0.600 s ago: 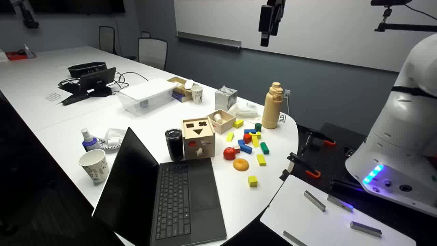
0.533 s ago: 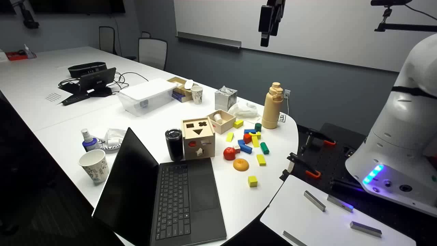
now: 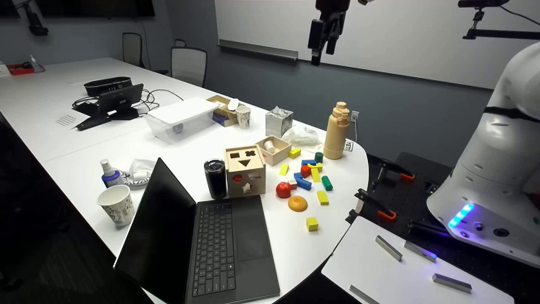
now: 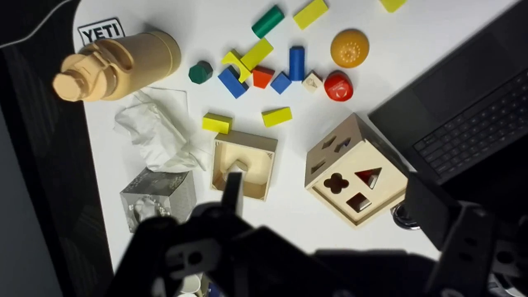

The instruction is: Put the yellow squishy ball inside the box

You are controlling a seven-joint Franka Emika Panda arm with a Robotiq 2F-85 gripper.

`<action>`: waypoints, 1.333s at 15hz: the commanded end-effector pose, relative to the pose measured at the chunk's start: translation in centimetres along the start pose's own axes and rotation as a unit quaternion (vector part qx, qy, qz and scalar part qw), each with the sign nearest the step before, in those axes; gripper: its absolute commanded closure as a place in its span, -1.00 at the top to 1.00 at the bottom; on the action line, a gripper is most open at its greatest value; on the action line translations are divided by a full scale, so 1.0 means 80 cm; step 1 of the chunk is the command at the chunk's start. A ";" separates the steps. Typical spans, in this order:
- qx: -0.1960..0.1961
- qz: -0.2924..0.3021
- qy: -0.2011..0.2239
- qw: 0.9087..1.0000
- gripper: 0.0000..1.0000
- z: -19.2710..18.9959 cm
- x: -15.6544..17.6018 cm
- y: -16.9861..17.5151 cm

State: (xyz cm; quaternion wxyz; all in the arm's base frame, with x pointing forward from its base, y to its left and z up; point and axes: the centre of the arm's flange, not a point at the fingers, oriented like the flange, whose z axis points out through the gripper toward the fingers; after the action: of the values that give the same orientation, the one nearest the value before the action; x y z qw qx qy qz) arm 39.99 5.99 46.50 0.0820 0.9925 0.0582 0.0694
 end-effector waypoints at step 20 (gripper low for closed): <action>0.116 0.121 -0.098 0.981 1.00 0.625 0.104 -0.108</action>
State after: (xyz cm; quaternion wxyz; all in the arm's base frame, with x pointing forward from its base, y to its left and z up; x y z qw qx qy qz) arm 51.96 6.95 0.87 -0.0346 0.9983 -0.0459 -0.0119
